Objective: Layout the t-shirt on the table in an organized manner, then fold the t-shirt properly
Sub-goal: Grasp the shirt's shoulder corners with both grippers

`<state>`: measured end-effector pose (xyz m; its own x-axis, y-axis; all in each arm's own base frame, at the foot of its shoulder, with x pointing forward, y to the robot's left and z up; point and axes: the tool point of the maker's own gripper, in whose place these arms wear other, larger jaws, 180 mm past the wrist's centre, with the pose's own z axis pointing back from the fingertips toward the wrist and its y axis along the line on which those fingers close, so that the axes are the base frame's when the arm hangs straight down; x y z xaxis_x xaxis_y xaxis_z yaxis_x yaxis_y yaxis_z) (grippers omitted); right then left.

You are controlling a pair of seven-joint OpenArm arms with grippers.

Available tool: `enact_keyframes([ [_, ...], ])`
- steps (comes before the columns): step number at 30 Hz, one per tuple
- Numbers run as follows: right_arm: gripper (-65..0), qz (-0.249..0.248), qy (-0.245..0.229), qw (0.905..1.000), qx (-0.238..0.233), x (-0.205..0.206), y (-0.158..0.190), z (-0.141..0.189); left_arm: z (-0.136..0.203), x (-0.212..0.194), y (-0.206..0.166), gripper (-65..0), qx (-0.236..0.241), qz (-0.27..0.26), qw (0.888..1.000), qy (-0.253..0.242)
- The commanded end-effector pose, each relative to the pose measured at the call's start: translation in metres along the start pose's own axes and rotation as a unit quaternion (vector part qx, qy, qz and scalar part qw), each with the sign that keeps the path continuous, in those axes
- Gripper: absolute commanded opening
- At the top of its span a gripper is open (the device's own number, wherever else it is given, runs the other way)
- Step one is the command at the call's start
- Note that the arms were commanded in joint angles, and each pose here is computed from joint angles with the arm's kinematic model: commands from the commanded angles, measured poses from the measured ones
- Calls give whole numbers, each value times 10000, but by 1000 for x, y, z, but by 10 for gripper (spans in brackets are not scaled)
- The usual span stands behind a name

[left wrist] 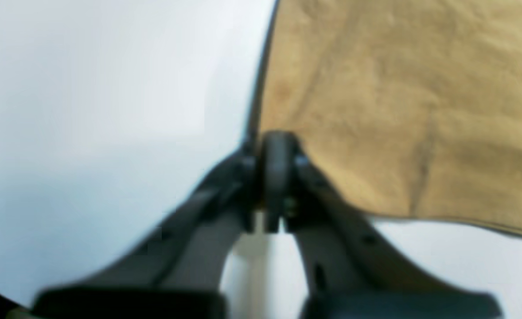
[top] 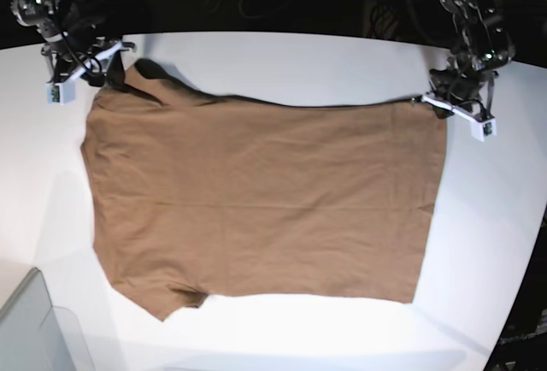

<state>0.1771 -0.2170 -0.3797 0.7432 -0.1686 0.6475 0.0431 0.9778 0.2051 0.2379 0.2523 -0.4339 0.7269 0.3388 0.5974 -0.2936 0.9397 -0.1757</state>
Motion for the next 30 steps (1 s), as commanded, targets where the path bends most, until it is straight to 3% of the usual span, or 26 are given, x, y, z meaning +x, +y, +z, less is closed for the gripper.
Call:
enact_keyframes([
  [1,-396,52,-193,9998,29,11,1,3,0,-13,2,-650,32,-43,9996,295],
  [13,-260,-160,-225,9996,-24,18,-13,-19,1,-11,3,-650,51,-24,9996,277],
  [21,-260,-444,171,9988,-147,-7,-34,-38,1,-11,4,-650,57,-19,9996,274],
  [27,-264,-550,186,9983,-95,-10,-29,-42,1,-10,4,-650,54,-19,9996,267],
  [30,-308,-585,178,9981,-80,-11,-27,-42,0,-9,3,-650,49,-18,9997,252],
])
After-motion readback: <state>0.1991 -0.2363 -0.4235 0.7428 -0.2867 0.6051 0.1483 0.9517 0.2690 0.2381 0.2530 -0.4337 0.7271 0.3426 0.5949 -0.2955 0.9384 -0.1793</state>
